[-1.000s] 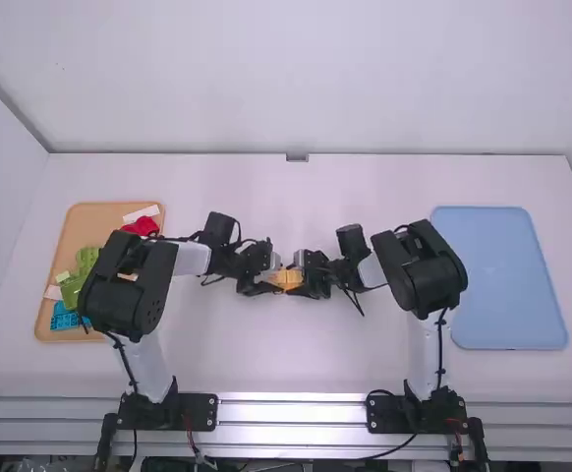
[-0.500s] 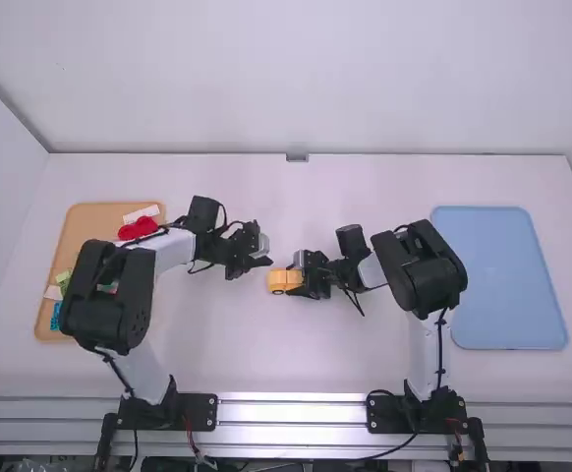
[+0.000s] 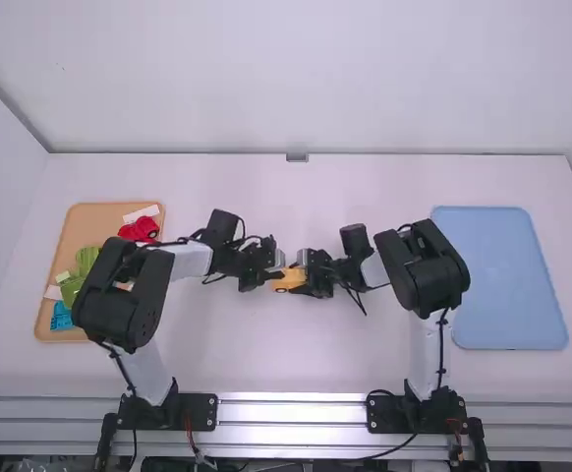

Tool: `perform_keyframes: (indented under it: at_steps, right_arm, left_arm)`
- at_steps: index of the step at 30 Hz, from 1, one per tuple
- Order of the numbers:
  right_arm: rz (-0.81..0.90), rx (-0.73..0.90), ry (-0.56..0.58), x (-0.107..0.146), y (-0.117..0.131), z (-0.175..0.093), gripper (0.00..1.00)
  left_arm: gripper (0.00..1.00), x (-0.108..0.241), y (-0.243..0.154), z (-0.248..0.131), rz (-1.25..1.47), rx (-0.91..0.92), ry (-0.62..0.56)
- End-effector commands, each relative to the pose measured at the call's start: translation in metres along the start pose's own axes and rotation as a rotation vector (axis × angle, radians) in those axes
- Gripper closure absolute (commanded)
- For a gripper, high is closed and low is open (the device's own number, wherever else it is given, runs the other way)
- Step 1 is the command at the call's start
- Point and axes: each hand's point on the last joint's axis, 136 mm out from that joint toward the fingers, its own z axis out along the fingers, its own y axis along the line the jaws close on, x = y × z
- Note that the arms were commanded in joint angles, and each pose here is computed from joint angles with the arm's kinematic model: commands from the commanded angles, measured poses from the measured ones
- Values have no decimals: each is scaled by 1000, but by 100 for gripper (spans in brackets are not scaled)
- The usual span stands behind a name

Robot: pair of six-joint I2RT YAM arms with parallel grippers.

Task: Assemble lego blocks to make yellow taxi

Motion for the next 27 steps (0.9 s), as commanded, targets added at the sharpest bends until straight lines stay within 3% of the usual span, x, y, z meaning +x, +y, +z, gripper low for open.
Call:
perform_keyframes:
  at_steps: [1, 5, 10, 13, 14, 15, 16, 17, 18, 22, 23, 27]
  right_arm:
    - [-2, -21, 12, 3, 7, 8, 51]
    - [-2, -21, 11, 3, 7, 8, 51]
    - [-2, -21, 12, 3, 7, 8, 48]
    - [-1, -18, 11, 3, 6, 7, 48]
    - [-2, -10, 10, 3, 4, 5, 47]
    - [-2, -5, 9, 4, 2, 3, 45]
    - [-3, -4, 8, 3, 2, 3, 45]
    - [-2, -4, 8, 3, 2, 3, 42]
    - [-3, -5, 8, 3, 2, 3, 42]
    - [5, -3, 11, 0, 1, 0, 19]
    - [7, -2, 12, 0, 1, -1, 18]
    - [70, 93, 142, -12, -14, -34, 6]
  left_arm:
    - [98, 32, -11, 12, -40, 12, 163]
    - [98, 49, -14, 12, -65, 16, 237]
    - [98, 32, -10, 11, -48, 27, 163]
    - [93, 16, 3, -2, -36, -7, 150]
    - [85, 2, 9, -13, -21, -27, 140]
    - [60, -14, 14, -24, 1, -53, 127]
    - [54, -16, 15, -26, 4, -56, 125]
    - [1, -31, 21, -39, 32, -89, 111]
    - [1, -38, 23, -45, 43, -105, 104]
    - [1, -88, 35, -100, 67, -268, 32]
    - [1, -90, 35, -102, 64, -275, 29]
    - [1, -110, 49, -180, -138, -542, -29]
